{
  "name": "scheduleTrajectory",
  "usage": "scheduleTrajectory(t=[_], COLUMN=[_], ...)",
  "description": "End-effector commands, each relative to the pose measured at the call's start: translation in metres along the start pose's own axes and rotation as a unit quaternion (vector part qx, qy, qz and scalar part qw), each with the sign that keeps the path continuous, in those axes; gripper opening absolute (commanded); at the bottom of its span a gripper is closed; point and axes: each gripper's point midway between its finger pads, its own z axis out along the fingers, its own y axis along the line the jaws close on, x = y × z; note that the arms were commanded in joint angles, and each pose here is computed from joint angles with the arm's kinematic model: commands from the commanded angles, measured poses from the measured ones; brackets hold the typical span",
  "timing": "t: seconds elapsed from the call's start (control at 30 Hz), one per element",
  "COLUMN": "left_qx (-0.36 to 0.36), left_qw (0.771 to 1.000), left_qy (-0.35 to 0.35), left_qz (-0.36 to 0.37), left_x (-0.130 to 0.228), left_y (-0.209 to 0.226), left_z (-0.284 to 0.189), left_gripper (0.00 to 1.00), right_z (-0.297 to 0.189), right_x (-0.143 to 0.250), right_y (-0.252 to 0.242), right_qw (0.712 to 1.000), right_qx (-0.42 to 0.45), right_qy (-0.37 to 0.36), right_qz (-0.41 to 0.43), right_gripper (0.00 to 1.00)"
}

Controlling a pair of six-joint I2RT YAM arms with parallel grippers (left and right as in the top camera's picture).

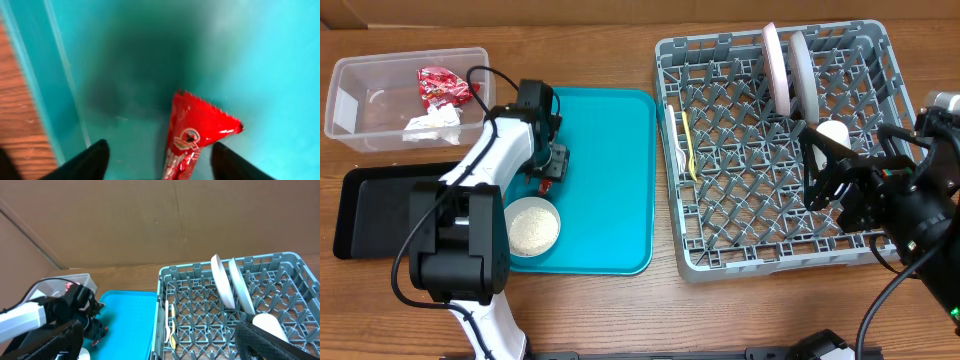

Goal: Sort waste into correct bins and load items into the dishwasher rack
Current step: 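Reach the left gripper to the red wrapper and grasp it, then drop the red wrapper into the clear plastic bin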

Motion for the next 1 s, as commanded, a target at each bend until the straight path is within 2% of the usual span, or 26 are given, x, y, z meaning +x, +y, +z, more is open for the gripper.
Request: scheduleTrajectory(t=[0.0,0.07,0.17,0.23,0.27,0.43,0.73,0.83,0.97], left_qx=[0.012,0.016,0.016,0.016,0.015,0.015,0.010,-0.030,-0.051], left_qw=[1.000,1.000,1.000,1.000,1.000,0.999,0.993,0.987,0.977], left_qy=[0.010,0.012,0.012,0.012,0.011,-0.006,-0.092,-0.128,-0.154], left_qz=[0.019,0.018,0.008,0.001,-0.003,-0.033,-0.072,-0.091,-0.136], left_x=[0.010,0.011,0.011,0.010,0.008,-0.015,-0.078,-0.093,-0.101], left_y=[-0.006,-0.007,-0.007,-0.007,-0.006,-0.002,0.017,0.043,0.082], left_z=[0.003,0.003,0.003,0.002,-0.001,-0.029,-0.130,-0.149,-0.148], left_gripper=[0.49,0.34,0.17,0.06,0.04,0.04,0.04,0.04,0.04], right_z=[-0.003,-0.003,-0.003,-0.003,-0.003,-0.003,-0.003,-0.003,-0.003], right_x=[-0.003,-0.003,-0.003,-0.003,-0.003,-0.003,-0.003,-0.003,-0.003], right_y=[-0.002,-0.002,-0.002,-0.002,-0.002,-0.002,-0.002,-0.002,-0.002], right_qw=[1.000,1.000,1.000,1.000,1.000,1.000,1.000,1.000,1.000], right_qx=[0.003,0.004,0.003,0.003,0.004,0.004,0.003,0.003,0.003], right_qy=[-0.008,-0.008,-0.008,-0.008,-0.008,-0.008,-0.008,-0.008,-0.008], right_qz=[0.002,0.002,0.002,0.002,0.002,0.002,0.002,0.002,0.002], right_gripper=[1.00,1.00,1.00,1.00,1.00,1.00,1.00,1.00,1.00])
